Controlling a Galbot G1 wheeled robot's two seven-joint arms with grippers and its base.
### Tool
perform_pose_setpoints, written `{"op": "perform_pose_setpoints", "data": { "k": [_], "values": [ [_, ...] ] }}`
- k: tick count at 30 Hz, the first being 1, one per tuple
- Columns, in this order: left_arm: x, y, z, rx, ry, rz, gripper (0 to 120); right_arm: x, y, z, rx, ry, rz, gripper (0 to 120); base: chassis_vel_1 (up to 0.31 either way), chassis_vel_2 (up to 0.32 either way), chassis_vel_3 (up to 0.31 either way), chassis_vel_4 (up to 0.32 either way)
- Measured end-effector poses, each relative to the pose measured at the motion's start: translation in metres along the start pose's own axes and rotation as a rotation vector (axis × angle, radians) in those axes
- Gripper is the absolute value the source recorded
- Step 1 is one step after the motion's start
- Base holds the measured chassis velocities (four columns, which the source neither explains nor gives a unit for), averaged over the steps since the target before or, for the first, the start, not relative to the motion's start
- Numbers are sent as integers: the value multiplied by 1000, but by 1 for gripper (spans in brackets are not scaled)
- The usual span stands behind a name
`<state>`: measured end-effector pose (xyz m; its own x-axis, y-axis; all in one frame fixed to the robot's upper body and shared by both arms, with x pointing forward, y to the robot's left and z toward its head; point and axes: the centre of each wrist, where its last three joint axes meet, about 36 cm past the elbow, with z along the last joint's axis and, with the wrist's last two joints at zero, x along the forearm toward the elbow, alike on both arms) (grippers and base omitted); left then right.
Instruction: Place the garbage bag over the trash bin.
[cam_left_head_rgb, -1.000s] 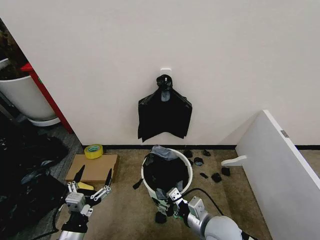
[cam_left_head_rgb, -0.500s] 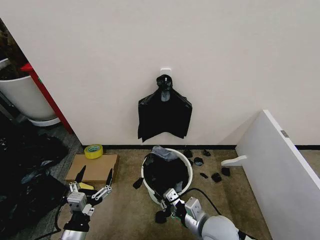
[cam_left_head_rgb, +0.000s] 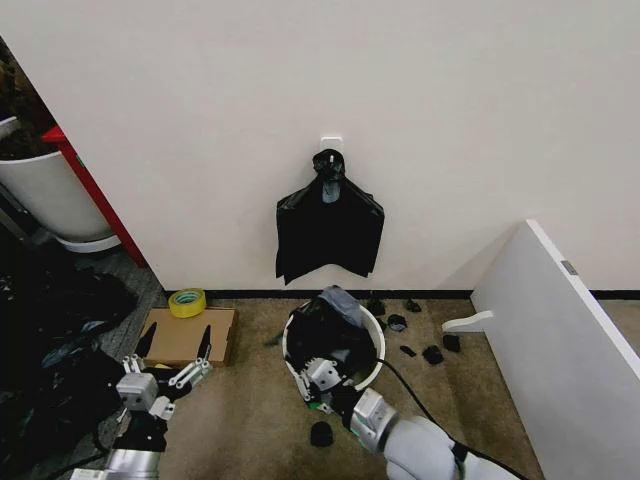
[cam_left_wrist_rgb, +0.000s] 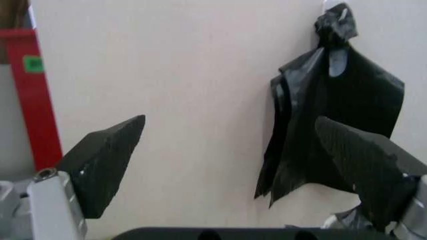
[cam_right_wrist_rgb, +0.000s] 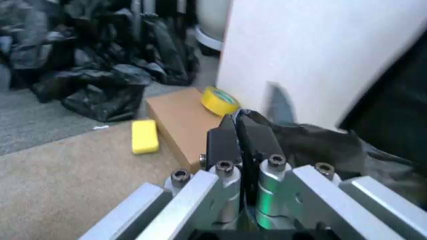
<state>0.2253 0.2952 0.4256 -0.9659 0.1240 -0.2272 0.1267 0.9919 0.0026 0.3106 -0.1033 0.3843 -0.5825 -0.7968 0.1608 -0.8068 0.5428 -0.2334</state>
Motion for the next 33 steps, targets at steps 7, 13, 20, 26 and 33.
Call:
{"op": "perform_pose_setpoints", "data": {
  "k": [7,13,20,26,33],
  "values": [
    [-25,6,-13,-34,23,38,100,-5,12,9,37,-19,-36,0,0,0,0,0],
    [-29,-7,-6,-49,103,95,100,9,27,22,44,7,-39,0,0,0,0,0],
    [-31,-28,0,-93,215,349,100,13,28,32,48,21,-27,0,0,0,0,0],
    [-61,-18,2,-151,342,428,100,15,29,32,50,23,-26,0,0,0,0,0],
    [-104,11,5,-246,405,400,100,15,31,30,58,28,-40,0,0,0,0,0]
  ]
}}
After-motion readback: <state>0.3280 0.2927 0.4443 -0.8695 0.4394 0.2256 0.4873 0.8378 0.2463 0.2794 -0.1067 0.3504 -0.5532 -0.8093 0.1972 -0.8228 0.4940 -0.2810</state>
